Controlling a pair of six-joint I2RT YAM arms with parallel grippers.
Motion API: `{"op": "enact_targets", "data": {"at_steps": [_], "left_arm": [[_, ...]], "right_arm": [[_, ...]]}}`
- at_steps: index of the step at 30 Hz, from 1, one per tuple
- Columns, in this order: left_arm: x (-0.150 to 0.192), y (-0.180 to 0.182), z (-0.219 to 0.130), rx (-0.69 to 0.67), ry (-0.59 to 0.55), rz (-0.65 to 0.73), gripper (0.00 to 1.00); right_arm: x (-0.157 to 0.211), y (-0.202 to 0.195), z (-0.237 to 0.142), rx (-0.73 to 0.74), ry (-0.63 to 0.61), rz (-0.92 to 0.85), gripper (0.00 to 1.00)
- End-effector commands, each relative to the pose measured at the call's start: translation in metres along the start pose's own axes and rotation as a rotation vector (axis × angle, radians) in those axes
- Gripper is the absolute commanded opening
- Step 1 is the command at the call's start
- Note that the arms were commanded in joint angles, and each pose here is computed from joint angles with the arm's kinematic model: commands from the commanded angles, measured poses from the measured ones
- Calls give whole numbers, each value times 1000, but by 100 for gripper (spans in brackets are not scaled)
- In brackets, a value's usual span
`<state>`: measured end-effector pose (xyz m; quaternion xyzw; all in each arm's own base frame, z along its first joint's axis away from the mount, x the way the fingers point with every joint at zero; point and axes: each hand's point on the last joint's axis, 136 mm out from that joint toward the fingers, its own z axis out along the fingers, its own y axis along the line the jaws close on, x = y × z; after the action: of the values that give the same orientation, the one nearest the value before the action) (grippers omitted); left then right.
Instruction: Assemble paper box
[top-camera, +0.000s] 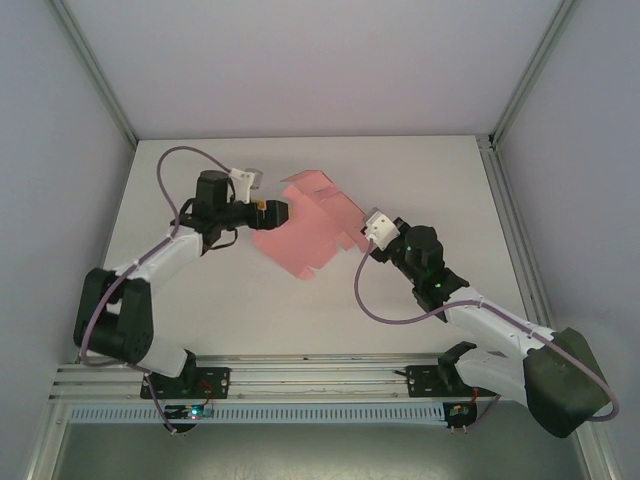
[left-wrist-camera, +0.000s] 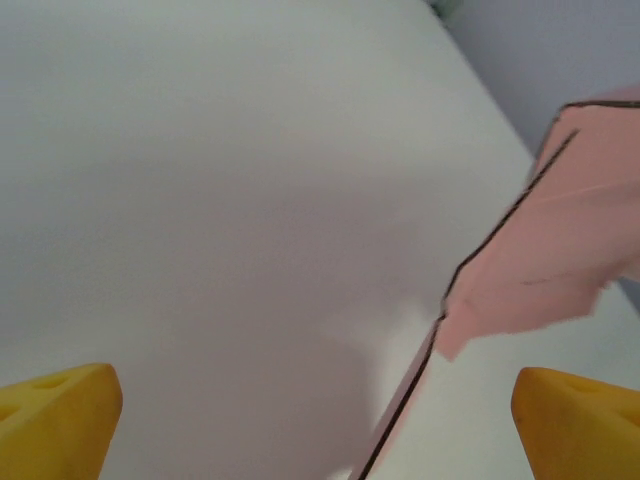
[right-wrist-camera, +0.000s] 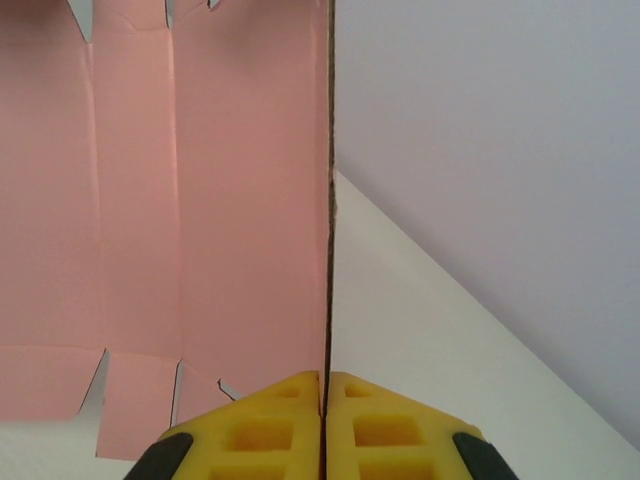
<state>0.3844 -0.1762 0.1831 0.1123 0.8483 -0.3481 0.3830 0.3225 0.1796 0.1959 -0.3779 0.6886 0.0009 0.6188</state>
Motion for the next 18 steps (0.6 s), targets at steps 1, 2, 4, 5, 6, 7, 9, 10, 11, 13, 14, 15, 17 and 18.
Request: {"op": "enact_targets", "data": {"at_steps": [1,2,4,5,6,7,9,10,11,13,14,15,17,18], "left_arm": [[-2,41,-26,-229,-57,-76,100],[-8,44,-30,-224,-88,-104,100],[-19,55,-34,-259,-127,-154,100],[-26,61,-33,-287,-136,-163,100],[-31,65,-29,-296,-136,-178,100],[-36,65,-23,-284,-131,-179,100],[-44,63,-10,-232,-121,-203,100],[-49,59,-4,-190,-123,-206,100],[-52,54,1,-147,-123,-208,100],[-56,40,8,-51,-118,-186,100],[-55,30,9,2,-112,-165,100],[-52,22,11,48,-100,-140,100],[-41,9,13,95,-72,-90,100],[-34,3,14,109,-56,-64,100]], "right_arm": [[-22,-8,-1,-5,-62,31,8],[-22,-6,-1,-14,-63,32,8],[-23,-4,0,-29,-68,37,8],[-23,-1,0,-40,-71,38,8],[-23,-1,0,-45,-73,43,8],[-24,1,0,-51,-77,45,8],[-26,1,-1,-52,-90,62,8],[-27,1,-2,-57,-97,62,8],[-28,1,-3,-57,-102,67,8],[-28,-1,-5,-50,-99,64,8],[-28,-3,-5,-40,-97,67,8],[-29,-5,-6,-30,-97,73,8],[-30,-9,-5,-16,-96,79,8],[-31,-10,-4,-13,-95,83,8]]}}
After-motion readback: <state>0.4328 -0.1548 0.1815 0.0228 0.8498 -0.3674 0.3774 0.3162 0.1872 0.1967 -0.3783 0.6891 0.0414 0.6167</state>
